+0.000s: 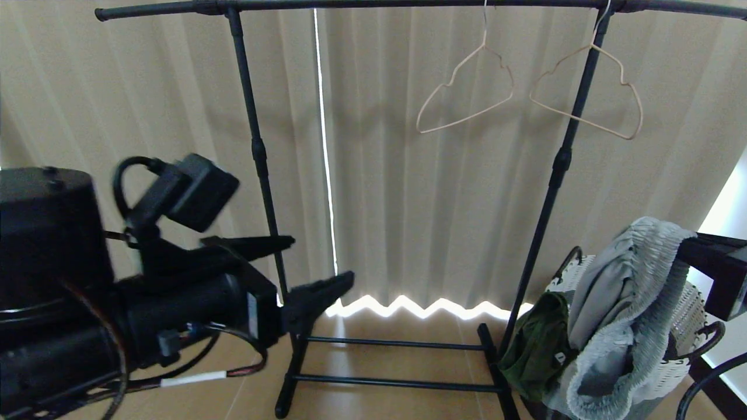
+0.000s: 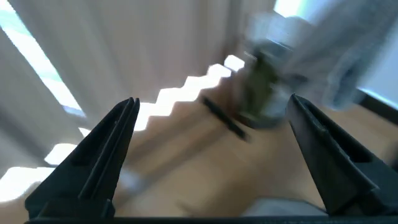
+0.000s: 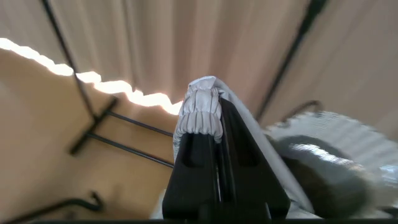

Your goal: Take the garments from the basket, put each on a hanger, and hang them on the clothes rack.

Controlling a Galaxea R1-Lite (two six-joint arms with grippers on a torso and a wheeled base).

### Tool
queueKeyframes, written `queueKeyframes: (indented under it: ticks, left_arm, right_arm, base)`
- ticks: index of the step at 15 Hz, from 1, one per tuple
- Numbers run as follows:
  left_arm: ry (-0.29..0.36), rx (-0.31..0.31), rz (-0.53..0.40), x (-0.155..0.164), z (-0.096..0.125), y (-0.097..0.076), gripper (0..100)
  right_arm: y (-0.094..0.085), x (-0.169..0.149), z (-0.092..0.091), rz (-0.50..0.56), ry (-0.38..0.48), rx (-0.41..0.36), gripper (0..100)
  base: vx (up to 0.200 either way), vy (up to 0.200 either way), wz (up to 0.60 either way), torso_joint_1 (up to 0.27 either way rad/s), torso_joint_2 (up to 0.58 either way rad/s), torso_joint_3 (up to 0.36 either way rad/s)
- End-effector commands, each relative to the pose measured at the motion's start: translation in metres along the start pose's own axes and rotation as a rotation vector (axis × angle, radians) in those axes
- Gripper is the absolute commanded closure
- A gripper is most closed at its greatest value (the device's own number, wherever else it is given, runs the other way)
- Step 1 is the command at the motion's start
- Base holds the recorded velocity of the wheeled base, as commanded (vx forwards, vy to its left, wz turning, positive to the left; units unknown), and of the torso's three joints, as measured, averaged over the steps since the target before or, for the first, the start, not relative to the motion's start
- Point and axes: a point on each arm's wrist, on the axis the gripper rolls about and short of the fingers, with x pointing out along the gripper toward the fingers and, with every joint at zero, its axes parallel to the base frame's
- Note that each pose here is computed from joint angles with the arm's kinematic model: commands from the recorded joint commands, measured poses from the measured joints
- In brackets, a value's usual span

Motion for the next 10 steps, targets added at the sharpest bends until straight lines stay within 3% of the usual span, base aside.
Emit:
queueKeyframes:
  ticks: [1,5,8,10]
  left_arm:
    - [0.135,-0.049,-0.112,0.046,-0.031,-0.031,0]
    - [0.147,-0.043,-0.145,0.076,-0.051,-0.059,0]
    - [0.155,-0.034,-0.206,0.086,-0.056,-0.082,0]
    - [0.146,-0.042,-0.23,0.113,-0.055,-0.108,0]
  right_arm:
    - [0.006,0.008,0.008,0.033,-0.005,0.012,100]
    - [0.019,0.005,0.015,0.118,-0.031,0.004,100]
    - [0.027,0.002,0.023,0.175,-0.052,0.052,100]
    - [0.031,-0.004,0.028,0.223,-0.073,0.09,100]
  base:
    - [0.0,0.0,0.0,0.0,0.0,0.0]
    - [0.0,0.0,0.0,0.0,0.0,0.0]
    - [0.0,0.0,0.0,0.0,0.0,0.0]
    - [0.0,0.0,0.0,0.0,0.0,0.0]
